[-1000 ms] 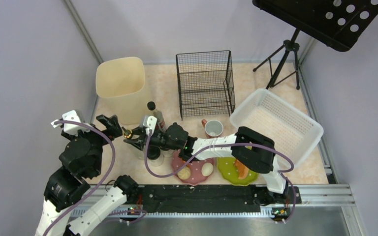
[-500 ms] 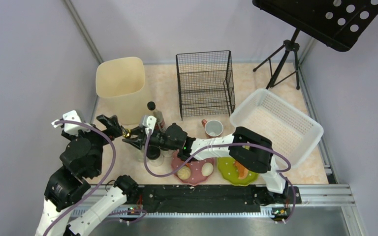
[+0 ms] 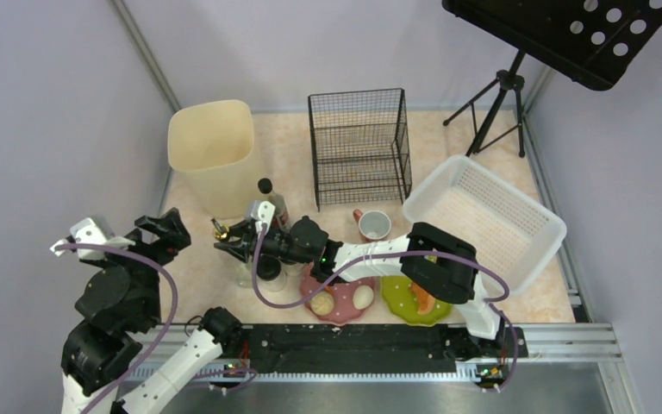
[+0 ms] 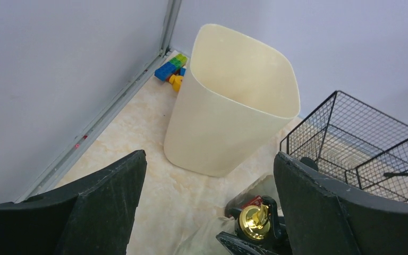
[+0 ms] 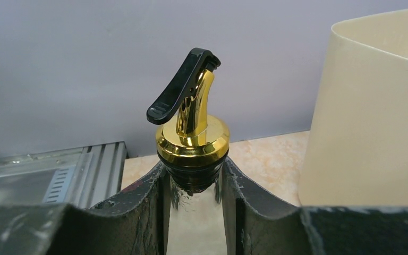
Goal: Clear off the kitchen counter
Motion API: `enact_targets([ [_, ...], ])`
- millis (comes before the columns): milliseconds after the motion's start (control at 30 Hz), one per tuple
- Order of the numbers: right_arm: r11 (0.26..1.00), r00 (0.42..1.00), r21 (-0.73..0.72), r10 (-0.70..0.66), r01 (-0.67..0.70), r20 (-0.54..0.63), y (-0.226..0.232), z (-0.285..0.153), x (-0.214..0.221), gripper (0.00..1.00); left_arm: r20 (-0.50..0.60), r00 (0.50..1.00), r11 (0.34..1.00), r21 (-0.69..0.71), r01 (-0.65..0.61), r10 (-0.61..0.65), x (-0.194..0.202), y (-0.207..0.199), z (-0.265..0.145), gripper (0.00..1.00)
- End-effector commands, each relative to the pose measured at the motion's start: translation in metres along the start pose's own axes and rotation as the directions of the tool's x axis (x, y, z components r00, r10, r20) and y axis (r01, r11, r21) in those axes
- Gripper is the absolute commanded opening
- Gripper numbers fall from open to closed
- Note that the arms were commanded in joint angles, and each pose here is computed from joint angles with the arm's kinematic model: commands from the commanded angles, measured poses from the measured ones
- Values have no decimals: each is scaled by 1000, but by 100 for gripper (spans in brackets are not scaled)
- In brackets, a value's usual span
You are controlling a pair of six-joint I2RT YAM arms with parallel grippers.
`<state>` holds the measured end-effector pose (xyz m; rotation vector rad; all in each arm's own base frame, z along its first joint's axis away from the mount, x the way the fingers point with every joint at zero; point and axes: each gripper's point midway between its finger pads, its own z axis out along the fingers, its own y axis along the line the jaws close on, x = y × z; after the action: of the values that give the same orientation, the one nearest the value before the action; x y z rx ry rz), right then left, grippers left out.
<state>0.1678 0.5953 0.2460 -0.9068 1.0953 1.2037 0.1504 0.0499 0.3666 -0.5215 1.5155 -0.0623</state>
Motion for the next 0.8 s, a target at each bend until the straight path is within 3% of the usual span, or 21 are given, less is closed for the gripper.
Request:
enact_targets([
  [0, 1000, 952, -18, -13, 20, 305, 12, 10, -123, 0, 88, 992, 995, -38, 96, -93, -25, 14, -7, 93],
  [533, 996, 898, 26, -83, 80, 431, 5, 18, -217, 0, 98, 990, 992, -65, 105, -99, -21, 19, -6, 93],
  [767, 987, 856, 95, -163, 133, 491, -2, 5, -292, 0, 100, 988, 990, -58, 126, -119, -18, 18, -5, 93],
])
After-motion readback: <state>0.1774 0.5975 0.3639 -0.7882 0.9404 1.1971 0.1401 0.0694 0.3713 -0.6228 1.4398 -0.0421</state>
